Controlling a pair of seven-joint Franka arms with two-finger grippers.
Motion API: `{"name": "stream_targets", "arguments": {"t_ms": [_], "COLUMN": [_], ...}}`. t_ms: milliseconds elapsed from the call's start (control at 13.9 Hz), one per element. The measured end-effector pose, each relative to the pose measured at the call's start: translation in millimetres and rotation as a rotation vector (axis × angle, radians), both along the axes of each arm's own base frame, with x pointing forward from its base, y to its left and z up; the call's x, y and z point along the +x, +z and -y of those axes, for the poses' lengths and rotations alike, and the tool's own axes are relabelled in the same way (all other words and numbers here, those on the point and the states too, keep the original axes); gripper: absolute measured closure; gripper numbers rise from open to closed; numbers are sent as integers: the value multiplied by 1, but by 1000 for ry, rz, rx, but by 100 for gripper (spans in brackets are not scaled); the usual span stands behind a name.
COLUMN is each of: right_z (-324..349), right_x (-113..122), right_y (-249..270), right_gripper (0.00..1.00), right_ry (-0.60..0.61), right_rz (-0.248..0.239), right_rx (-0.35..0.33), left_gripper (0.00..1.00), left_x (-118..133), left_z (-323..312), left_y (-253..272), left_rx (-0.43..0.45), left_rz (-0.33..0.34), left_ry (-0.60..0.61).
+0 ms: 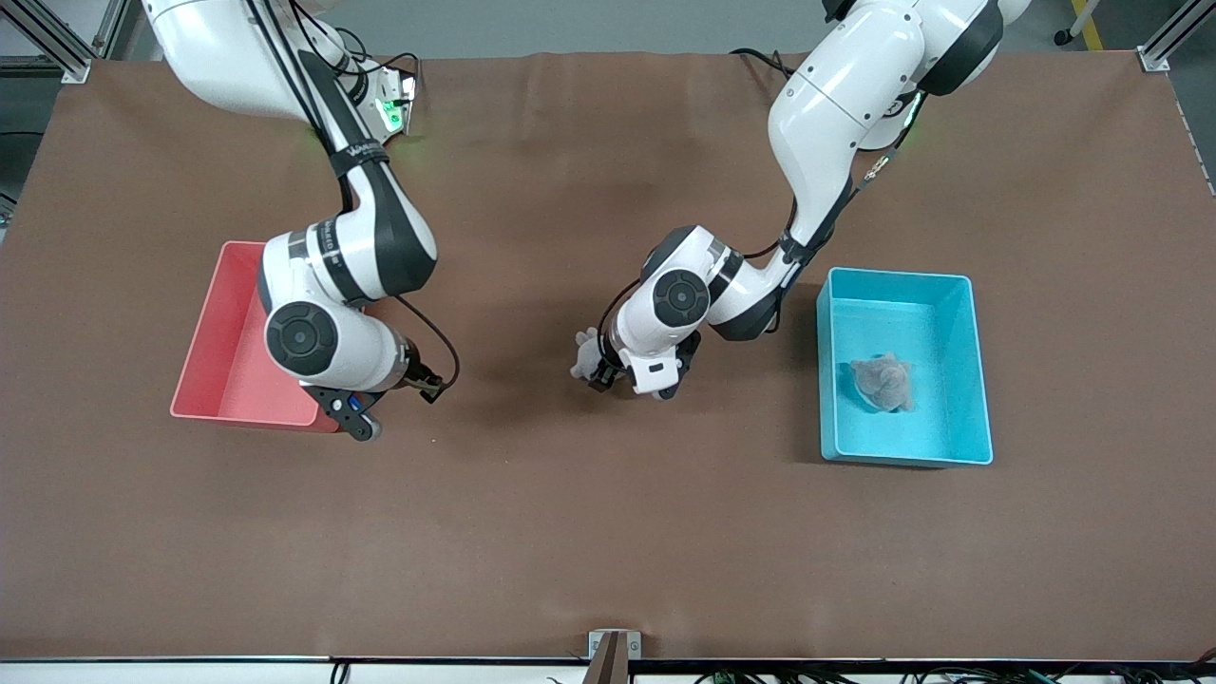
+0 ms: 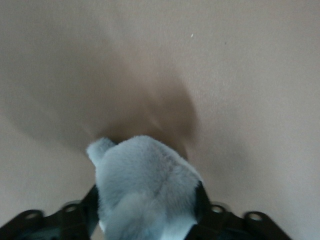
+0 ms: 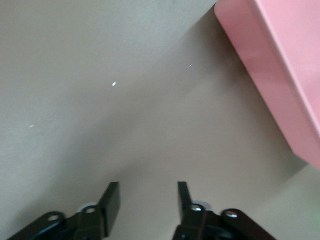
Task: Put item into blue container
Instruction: 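Grasp the second plush with the left gripper while the right gripper releases, then carry the second plush with the left gripper and lower it into the blue box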
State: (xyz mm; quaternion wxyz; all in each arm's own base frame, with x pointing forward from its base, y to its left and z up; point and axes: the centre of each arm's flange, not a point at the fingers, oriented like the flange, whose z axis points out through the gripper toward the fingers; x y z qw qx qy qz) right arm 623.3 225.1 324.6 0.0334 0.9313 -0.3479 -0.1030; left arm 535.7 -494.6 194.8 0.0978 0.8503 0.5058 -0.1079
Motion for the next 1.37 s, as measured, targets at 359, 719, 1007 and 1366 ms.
{"name": "stream_targets", "arguments": {"t_ms": [359,719,1007,1366], "right_z": [50,85,103,141], "right_x": [6,2,3,5], "right_y": [-23,-50,-54,-66], "right_gripper": [96,61,20,0], "right_ry": [33,95,116,172], "right_rz": [-14,-10,-3,11], "right_rx": [13,4,-10,6], "left_gripper": [73,74,81,81], "left_x": [6,56,81,112], "left_z": [-4,-66,-161,-316], "left_y": [4,73,181,211], "left_rx": [3,43,93,105], "left_rz": [15,30,10,-34], "left_ry": [-6,-107,-276,-431]}}
